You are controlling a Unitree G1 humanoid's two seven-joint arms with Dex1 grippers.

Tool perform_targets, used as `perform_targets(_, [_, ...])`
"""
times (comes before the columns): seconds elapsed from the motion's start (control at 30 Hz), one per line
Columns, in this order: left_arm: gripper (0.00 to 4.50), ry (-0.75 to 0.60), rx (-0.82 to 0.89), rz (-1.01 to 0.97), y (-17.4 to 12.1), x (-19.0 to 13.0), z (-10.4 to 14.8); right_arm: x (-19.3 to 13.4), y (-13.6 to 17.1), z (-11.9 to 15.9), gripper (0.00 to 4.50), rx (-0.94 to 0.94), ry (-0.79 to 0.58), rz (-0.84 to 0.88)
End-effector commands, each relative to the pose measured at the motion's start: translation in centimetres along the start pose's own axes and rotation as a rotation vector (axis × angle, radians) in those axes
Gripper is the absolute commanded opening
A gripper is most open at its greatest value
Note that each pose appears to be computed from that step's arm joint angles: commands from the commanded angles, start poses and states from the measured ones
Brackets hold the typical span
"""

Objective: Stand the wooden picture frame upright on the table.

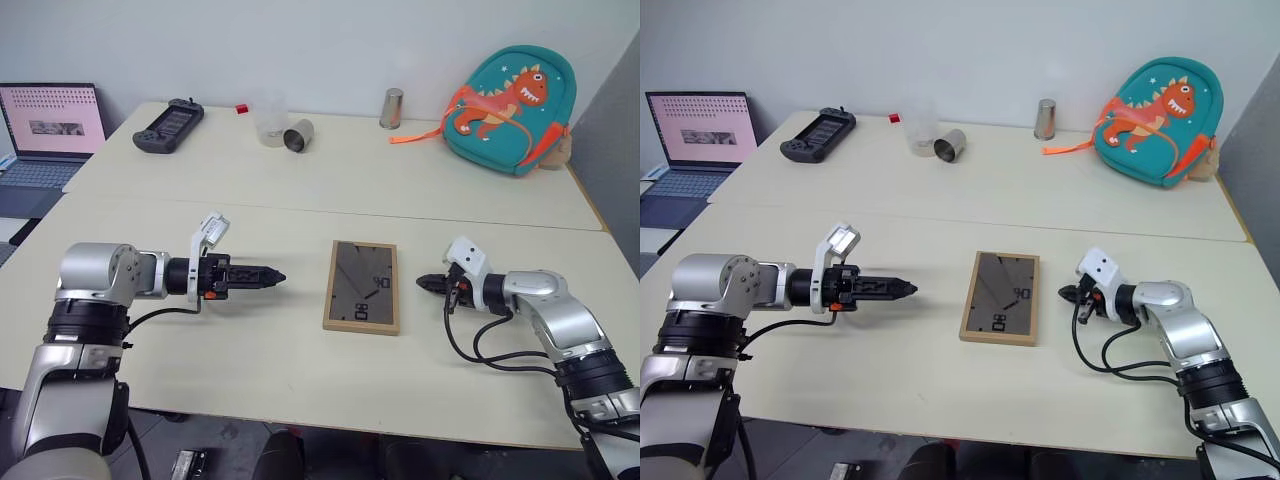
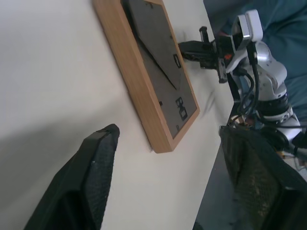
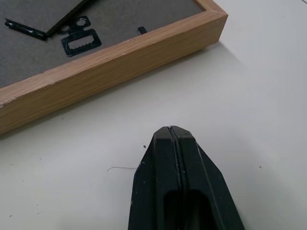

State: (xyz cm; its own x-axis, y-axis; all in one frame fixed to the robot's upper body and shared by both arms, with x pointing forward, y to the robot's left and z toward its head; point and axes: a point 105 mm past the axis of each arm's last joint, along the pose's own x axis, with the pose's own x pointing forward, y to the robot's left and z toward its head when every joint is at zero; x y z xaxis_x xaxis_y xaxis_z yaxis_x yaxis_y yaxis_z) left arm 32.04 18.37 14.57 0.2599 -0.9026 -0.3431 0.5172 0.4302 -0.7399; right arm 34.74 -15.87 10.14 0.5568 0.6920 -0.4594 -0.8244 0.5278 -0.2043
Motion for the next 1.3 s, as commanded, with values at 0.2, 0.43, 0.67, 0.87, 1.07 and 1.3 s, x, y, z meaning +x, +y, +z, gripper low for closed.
perform_targets(0.2, [4.44, 0.090, -0.123, 0.000, 1.0, 2.9, -1.0, 0.9, 0.7, 1.3, 0.00, -0.042, -0.033, 0.025])
perform_targets(0.43, [4.44, 0.105, -0.092, -0.033, 1.0, 5.4, -1.3, 2.5, 3.0, 2.4, 0.00, -0.038, -0.070, 0.090])
perform_targets(0.67, [4.44, 0.128, -0.081, -0.095, 0.2, 6.9, -2.1, 3.7, 4.4, 3.9, 0.00, -0.038, -0.101, 0.119])
perform_targets(0.87, [4.44, 0.143, -0.058, -0.140, -0.7, 7.6, -2.9, 4.7, 5.0, 5.4, 0.00, -0.011, -0.139, 0.127])
perform_targets(1.07, [4.07, 0.117, -0.043, -0.153, -1.0, 7.3, -2.8, 5.0, 5.6, 5.5, 0.00, 0.002, -0.146, 0.138])
perform_targets(1.3, [2.73, 0.090, -0.018, -0.188, -2.1, 6.5, -2.2, 4.5, 4.7, 4.3, 0.00, 0.011, -0.115, 0.104])
